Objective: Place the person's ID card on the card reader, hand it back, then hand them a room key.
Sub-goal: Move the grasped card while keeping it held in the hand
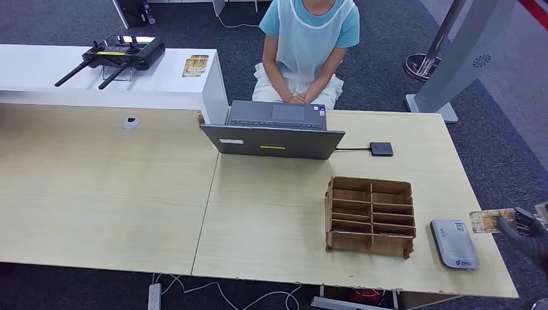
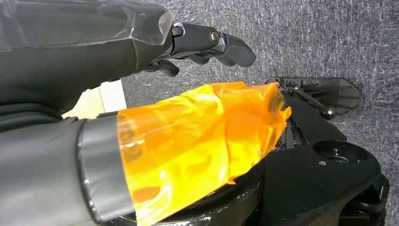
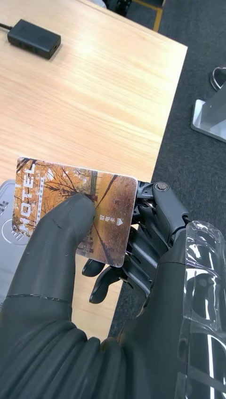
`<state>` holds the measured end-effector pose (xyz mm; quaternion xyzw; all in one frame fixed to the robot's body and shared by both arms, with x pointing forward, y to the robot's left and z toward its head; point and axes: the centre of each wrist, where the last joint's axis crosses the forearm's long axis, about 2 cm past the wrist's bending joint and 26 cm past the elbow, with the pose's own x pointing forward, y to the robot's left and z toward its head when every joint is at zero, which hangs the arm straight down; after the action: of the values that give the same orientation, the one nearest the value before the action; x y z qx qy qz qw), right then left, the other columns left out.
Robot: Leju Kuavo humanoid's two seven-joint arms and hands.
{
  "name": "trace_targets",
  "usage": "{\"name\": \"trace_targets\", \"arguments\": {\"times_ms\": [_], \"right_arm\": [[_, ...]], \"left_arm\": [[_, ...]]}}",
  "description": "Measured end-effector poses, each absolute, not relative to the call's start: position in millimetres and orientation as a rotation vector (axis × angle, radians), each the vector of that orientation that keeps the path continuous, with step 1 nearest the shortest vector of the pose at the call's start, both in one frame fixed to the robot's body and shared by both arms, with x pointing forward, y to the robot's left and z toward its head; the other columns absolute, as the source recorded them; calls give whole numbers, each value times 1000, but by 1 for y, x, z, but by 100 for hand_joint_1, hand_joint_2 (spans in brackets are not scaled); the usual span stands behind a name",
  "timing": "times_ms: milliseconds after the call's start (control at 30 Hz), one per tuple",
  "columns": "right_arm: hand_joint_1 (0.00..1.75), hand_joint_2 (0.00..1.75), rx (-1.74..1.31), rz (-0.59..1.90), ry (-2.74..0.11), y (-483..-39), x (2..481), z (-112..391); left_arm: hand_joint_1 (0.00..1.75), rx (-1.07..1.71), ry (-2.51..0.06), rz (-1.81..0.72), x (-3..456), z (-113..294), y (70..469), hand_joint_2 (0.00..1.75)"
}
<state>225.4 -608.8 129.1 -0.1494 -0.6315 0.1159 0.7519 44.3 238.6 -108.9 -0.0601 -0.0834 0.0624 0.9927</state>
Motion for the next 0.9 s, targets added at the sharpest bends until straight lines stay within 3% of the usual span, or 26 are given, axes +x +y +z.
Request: {"name": "trace_targets", "arguments": {"times_ms": [900], "right_arm": [[175, 175, -308, 292, -1304, -593, 221, 100]], "left_arm": [[0, -126, -159, 116, 44, -109, 238, 0]]}}
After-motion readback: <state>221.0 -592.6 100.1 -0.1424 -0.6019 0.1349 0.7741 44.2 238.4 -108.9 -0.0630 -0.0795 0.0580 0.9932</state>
